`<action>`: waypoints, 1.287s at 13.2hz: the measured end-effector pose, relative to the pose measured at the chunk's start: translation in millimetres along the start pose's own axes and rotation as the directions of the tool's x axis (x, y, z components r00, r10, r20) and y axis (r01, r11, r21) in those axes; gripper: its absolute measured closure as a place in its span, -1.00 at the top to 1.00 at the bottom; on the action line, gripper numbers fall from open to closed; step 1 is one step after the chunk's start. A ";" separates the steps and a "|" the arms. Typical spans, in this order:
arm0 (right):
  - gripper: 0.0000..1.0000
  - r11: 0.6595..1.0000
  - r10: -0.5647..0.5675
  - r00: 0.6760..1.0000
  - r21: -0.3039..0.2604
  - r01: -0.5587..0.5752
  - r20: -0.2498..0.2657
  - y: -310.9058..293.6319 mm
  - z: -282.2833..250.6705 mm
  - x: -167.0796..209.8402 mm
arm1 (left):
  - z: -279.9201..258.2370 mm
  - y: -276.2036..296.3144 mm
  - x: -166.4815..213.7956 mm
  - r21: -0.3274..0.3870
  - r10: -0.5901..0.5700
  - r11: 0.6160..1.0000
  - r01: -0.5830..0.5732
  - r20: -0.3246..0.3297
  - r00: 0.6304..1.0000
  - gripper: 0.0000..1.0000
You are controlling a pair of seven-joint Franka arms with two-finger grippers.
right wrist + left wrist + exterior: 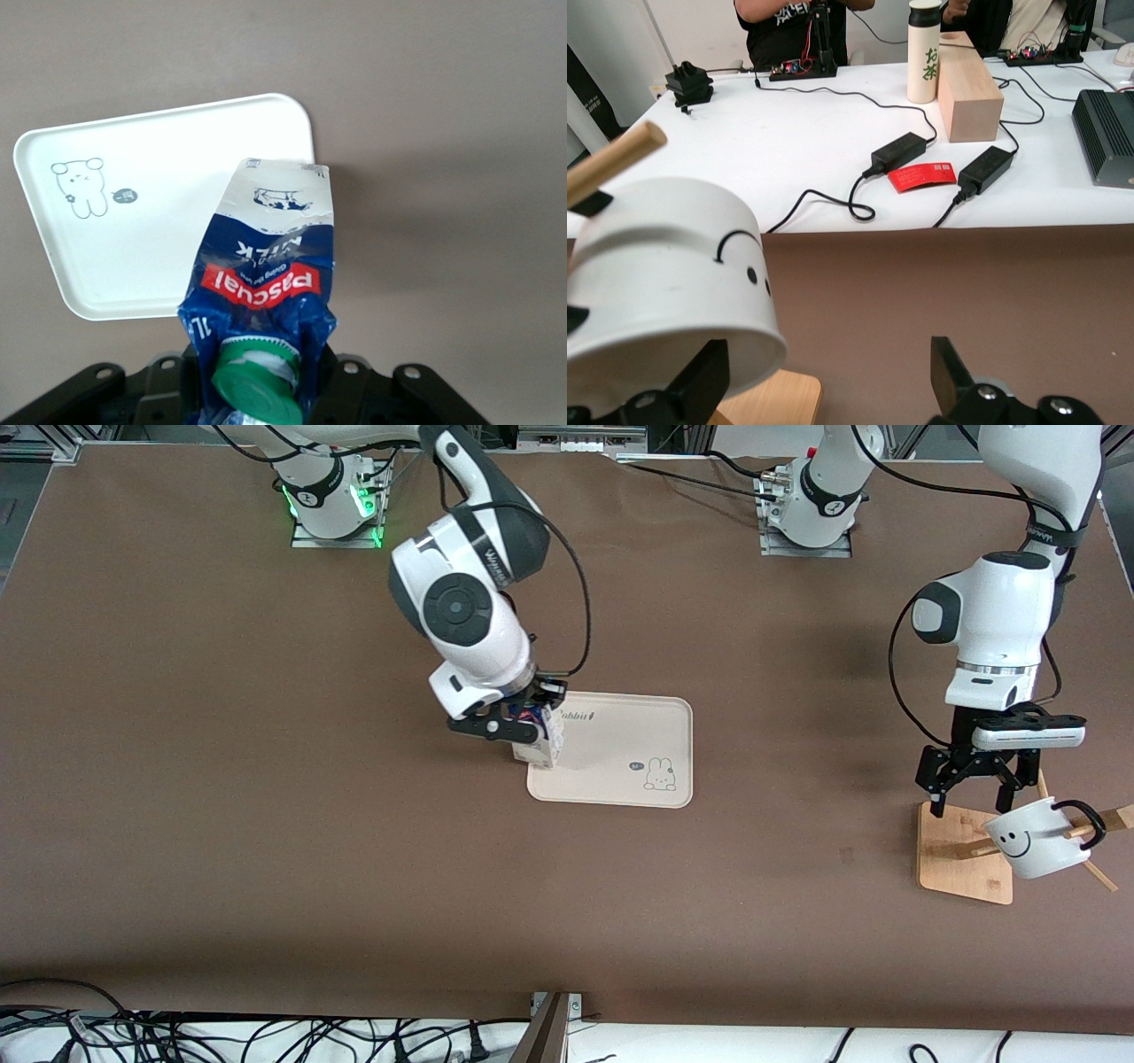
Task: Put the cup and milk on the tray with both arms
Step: 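Lower the milk carton onto the tray and open the right gripper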
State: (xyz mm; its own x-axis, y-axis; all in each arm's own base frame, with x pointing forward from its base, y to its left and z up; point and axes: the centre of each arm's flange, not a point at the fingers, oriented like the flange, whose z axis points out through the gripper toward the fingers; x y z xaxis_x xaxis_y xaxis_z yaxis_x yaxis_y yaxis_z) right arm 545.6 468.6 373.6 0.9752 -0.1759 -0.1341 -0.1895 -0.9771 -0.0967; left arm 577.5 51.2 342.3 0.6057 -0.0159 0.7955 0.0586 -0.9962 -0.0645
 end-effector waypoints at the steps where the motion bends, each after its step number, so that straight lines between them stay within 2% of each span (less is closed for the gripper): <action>1: -0.15 1.000 -0.004 1.000 0.000 0.004 -0.004 -6.0 7.3 -3.9 | 1.9 -0.8 4.1 0.001 0.000 1.000 0.000 -0.008 1.000 1.00; 12: -0.08 0.999 -0.028 1.000 -0.033 0.028 0.001 -18.3 44.4 -12.7 | 11.5 -10.0 21.1 0.018 -0.004 1.000 0.005 -0.040 0.999 1.00; 15: 0.48 0.999 -0.025 1.000 -0.027 0.025 -0.008 -18.0 41.8 -10.0 | 13.4 -12.5 19.0 0.022 -0.005 1.000 0.006 -0.036 0.999 1.00; 17: 0.93 1.000 -0.022 1.000 -0.019 0.022 -0.021 -18.3 35.4 -6.7 | 13.8 -12.7 19.3 0.023 -0.004 1.000 0.005 -0.036 0.999 1.00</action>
State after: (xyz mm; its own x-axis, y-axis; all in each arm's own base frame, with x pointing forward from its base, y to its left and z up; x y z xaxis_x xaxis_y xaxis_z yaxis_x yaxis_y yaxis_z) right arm 538.5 491.9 341.3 0.9814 -0.1563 -0.1116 -0.1657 -0.9828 -0.0810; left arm 599.4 64.7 350.1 0.5763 -0.0147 0.8171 0.0796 -0.9941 -0.0741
